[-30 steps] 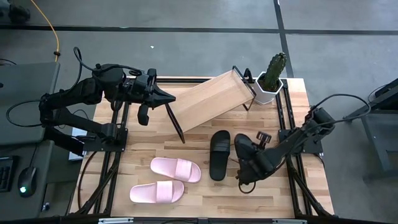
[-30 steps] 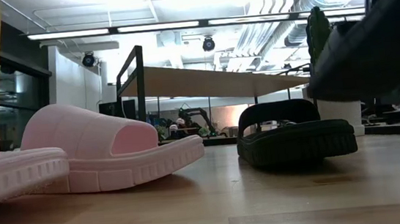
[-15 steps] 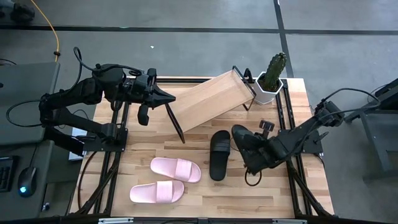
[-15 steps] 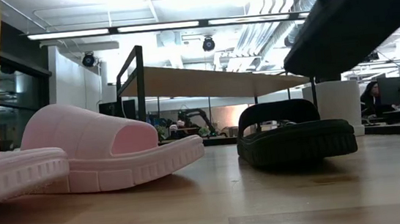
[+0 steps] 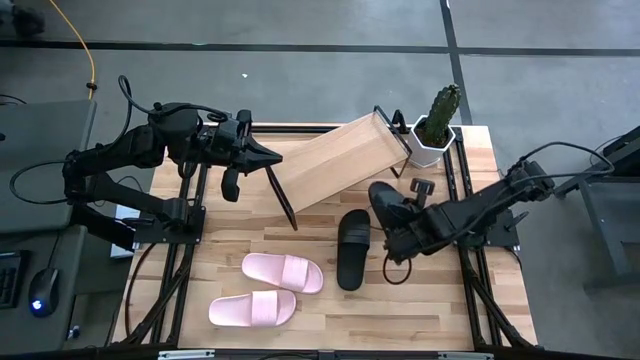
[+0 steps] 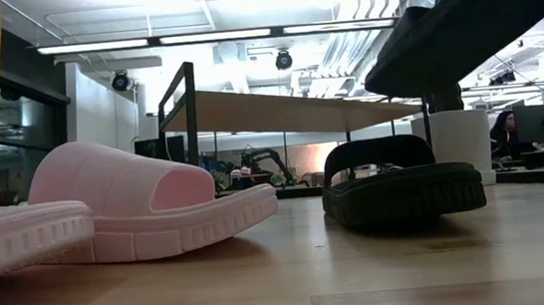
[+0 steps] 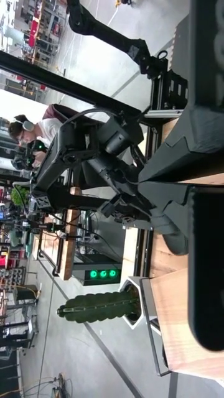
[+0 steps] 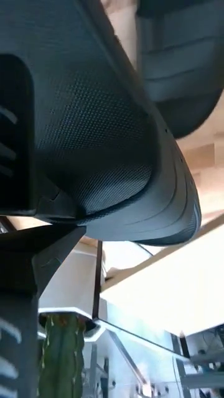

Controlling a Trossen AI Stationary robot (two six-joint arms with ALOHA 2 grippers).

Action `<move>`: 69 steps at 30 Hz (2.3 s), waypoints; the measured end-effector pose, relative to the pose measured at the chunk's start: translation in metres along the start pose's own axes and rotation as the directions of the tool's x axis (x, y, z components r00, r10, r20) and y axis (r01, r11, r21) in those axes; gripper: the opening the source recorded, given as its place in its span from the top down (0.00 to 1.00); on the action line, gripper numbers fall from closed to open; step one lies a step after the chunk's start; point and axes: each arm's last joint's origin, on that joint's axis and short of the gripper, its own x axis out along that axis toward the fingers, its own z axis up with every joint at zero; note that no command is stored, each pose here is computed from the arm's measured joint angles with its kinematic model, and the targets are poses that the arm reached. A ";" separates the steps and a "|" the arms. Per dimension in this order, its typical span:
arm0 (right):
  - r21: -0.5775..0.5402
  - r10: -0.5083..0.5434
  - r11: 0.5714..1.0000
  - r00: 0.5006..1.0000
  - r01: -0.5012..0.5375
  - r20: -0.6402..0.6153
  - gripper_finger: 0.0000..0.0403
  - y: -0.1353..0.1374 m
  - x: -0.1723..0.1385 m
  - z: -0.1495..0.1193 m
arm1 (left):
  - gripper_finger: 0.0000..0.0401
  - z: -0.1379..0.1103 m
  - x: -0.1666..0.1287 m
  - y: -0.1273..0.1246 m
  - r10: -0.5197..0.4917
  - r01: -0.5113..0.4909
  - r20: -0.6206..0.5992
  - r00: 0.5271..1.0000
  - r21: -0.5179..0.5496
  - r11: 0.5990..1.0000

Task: Pick and place slides into the shelf
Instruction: Put the right black slide on the shelf

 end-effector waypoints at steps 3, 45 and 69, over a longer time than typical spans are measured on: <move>-0.007 -0.012 1.000 1.000 0.012 0.014 1.00 -0.007 -0.001 0.005 | 1.00 0.000 0.000 0.000 0.001 -0.001 0.000 1.000 0.013 1.000; -0.274 -0.258 0.916 0.953 0.294 0.159 1.00 -0.127 -0.001 0.066 | 1.00 -0.004 0.000 0.001 0.013 -0.007 -0.044 0.999 0.125 0.992; -0.274 -0.098 0.946 0.956 0.176 0.276 1.00 -0.187 0.016 0.070 | 1.00 -0.007 0.000 0.001 0.016 -0.006 -0.074 0.997 0.130 0.992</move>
